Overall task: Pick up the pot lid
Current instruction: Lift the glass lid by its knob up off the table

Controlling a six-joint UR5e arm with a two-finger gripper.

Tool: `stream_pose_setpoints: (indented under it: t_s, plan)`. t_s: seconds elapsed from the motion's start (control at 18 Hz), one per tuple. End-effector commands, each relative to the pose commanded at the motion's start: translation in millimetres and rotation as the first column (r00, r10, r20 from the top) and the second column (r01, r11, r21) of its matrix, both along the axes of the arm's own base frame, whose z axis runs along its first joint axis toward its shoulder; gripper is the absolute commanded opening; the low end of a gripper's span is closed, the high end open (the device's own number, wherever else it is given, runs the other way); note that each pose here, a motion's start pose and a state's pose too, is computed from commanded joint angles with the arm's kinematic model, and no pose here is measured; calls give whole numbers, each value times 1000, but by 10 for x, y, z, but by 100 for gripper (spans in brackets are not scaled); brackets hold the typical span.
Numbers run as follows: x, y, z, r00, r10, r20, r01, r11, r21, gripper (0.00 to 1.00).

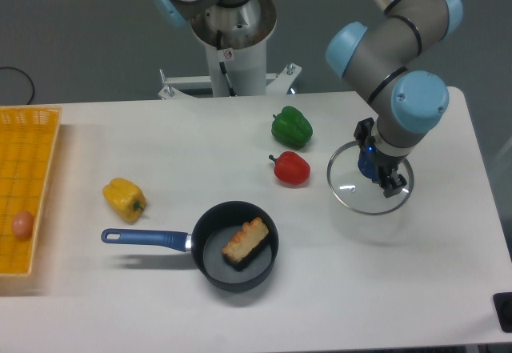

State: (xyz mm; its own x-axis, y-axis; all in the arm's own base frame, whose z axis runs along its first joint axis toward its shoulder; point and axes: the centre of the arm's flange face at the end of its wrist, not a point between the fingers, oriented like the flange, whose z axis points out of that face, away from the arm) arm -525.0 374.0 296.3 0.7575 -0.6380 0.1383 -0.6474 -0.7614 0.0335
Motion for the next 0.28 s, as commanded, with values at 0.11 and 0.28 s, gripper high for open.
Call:
stream_pose_setpoints:
  t_s: [0.11, 0.28]
  plan:
    - [9, 15, 17, 1000, 4, -4, -4, 1000, -1, 62]
    - [9, 25, 14, 1000, 6, -5, -6, 1000, -2, 62]
